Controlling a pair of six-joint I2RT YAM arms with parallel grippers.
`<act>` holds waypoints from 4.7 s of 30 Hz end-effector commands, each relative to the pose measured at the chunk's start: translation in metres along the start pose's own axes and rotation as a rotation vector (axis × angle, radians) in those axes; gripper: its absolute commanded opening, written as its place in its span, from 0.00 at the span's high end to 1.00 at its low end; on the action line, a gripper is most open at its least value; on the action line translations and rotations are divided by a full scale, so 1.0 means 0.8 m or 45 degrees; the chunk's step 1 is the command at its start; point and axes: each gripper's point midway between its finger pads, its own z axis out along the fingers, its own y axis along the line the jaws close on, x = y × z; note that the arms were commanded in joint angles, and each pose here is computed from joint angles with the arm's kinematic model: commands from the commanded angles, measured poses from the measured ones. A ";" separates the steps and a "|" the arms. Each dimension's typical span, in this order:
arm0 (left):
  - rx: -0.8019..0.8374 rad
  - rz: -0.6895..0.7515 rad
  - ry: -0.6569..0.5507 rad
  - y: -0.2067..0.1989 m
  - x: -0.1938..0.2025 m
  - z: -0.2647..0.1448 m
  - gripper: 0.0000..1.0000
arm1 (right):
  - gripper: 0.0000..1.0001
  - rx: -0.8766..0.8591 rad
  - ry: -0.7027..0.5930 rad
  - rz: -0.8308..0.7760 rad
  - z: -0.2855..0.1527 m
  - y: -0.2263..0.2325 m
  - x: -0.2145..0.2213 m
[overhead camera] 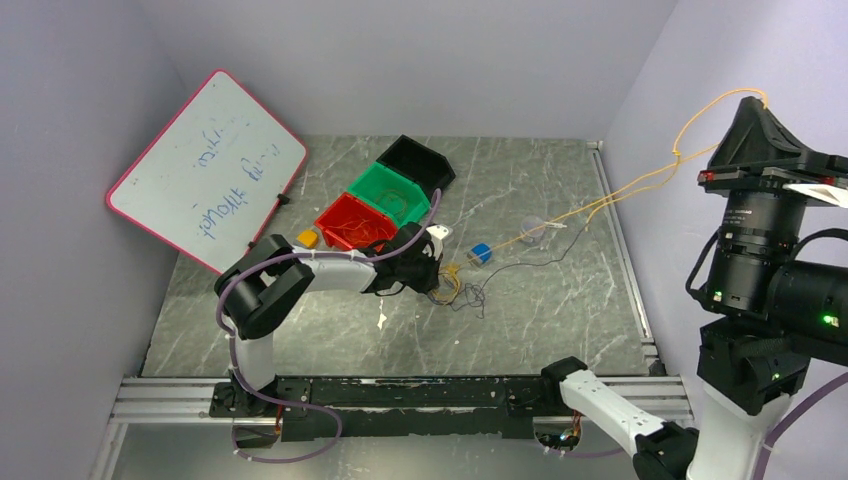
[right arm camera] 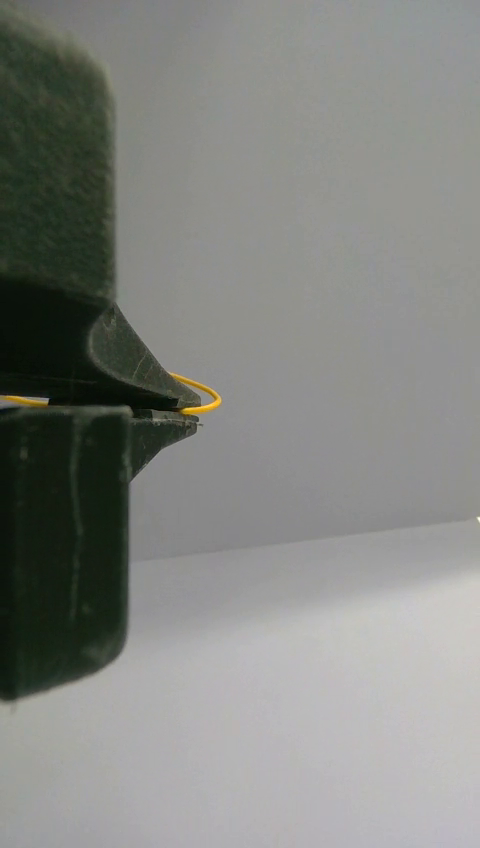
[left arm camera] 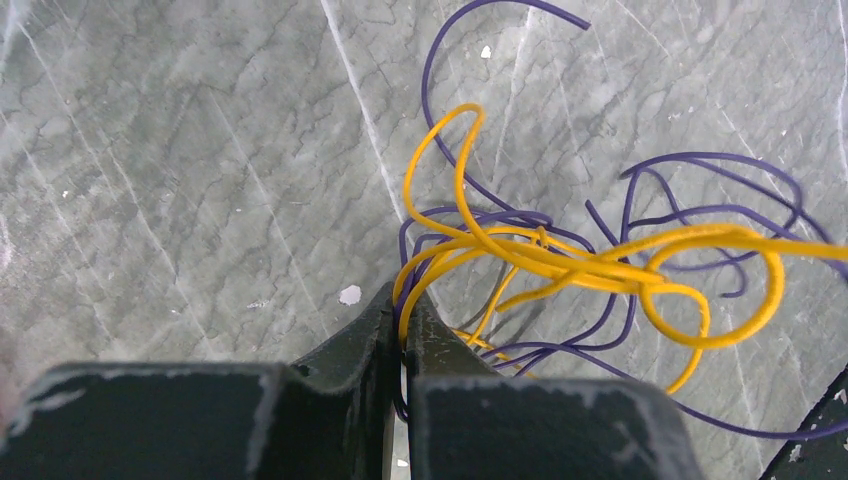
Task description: Untangle the cables
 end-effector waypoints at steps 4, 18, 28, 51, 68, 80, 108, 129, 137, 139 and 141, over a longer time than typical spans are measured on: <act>-0.173 -0.010 0.207 0.040 0.074 0.003 0.92 | 1.00 0.114 -0.153 0.027 -0.009 -0.029 -0.048; -0.204 -0.030 0.208 0.046 0.083 -0.002 0.93 | 1.00 0.227 -0.208 0.066 -0.022 -0.056 -0.065; -0.276 -0.061 0.227 0.059 0.097 -0.001 0.93 | 1.00 0.275 -0.224 0.063 -0.024 -0.065 -0.069; -0.236 -0.006 -0.006 0.038 0.013 -0.036 0.76 | 1.00 0.007 0.166 0.056 0.016 0.020 0.057; 0.199 0.209 -0.600 -0.076 -0.156 -0.182 0.07 | 1.00 -0.191 0.611 0.148 0.002 0.097 0.242; 0.528 0.346 -0.854 -0.152 -0.229 -0.241 0.07 | 1.00 -0.199 0.661 0.315 -0.002 0.116 0.262; 0.959 0.251 -0.786 -0.274 -0.273 -0.117 0.27 | 1.00 -0.207 0.646 0.445 -0.007 0.122 0.249; 0.772 0.125 -0.444 -0.207 -0.131 -0.032 0.93 | 1.00 -0.149 0.464 0.352 0.005 0.090 0.181; 0.686 0.113 -0.378 -0.185 -0.101 -0.024 0.92 | 1.00 -0.140 0.453 0.343 0.003 0.086 0.177; 0.646 0.114 -0.355 -0.177 -0.093 -0.023 0.85 | 1.00 -0.134 0.452 0.333 0.003 0.084 0.176; 0.603 0.161 -0.359 -0.168 -0.087 -0.028 0.72 | 1.00 -0.130 0.452 0.315 0.004 0.082 0.176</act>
